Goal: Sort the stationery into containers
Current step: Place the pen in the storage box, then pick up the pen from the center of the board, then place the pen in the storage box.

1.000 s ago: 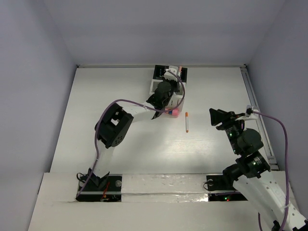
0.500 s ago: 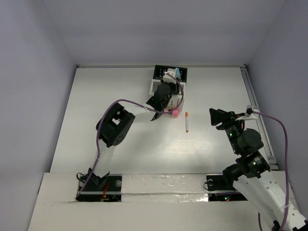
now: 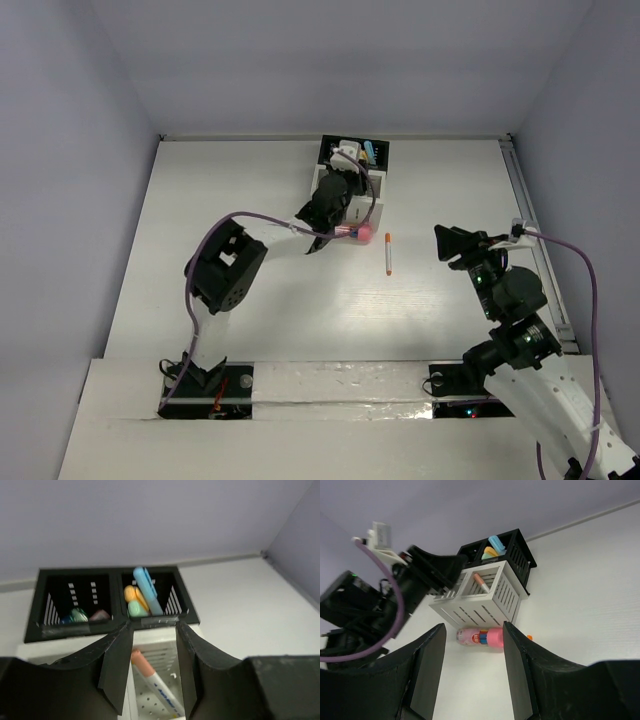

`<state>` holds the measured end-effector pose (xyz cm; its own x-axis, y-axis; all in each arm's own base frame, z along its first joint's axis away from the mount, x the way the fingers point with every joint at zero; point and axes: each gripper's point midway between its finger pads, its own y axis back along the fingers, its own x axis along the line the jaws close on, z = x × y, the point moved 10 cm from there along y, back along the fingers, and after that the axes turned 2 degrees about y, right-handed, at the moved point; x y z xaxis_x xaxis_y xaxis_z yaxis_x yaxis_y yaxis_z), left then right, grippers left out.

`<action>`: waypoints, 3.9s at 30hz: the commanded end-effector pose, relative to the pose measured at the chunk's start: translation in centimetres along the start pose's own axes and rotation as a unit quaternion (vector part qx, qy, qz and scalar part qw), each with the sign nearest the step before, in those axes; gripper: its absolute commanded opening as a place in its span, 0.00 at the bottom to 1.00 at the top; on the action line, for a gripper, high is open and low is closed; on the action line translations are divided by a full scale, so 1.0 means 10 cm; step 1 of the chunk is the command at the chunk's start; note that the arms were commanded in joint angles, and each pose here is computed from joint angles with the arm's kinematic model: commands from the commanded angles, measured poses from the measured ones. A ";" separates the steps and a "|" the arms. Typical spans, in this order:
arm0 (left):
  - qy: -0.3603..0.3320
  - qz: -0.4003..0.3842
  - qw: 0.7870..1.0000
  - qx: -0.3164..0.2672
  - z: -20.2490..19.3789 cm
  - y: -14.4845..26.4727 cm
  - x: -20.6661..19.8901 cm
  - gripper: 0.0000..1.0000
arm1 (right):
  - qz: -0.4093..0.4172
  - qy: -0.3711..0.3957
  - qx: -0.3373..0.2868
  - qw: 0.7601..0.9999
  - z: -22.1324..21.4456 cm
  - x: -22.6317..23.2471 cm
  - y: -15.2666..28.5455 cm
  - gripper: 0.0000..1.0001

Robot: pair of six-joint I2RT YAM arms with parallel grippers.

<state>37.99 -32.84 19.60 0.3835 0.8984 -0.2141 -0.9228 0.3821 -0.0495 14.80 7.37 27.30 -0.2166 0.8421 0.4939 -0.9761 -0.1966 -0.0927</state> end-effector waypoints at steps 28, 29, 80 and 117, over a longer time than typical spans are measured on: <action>-0.003 0.017 0.972 0.236 -0.95 0.75 -1.07 0.40 | 0.008 -0.011 -0.036 0.999 0.15 0.05 0.05 0.55; -0.007 0.019 0.971 0.240 -1.01 0.73 -1.07 0.40 | 0.008 -0.010 -0.034 0.999 0.14 0.05 0.05 0.55; 0.113 -0.070 0.991 0.000 0.89 0.46 -0.52 0.00 | 0.010 -0.011 -0.032 0.999 0.13 0.05 0.04 0.56; 0.038 -0.066 0.996 -0.042 0.29 -0.63 -0.17 0.00 | 0.009 -0.008 -0.021 1.000 0.06 0.04 -0.03 0.59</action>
<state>42.68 -35.94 19.87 0.4580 0.8444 -0.2780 -0.8824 0.4696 -0.0274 14.91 7.34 27.21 -0.2039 0.8439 0.4962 -0.9788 -0.1860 -0.0859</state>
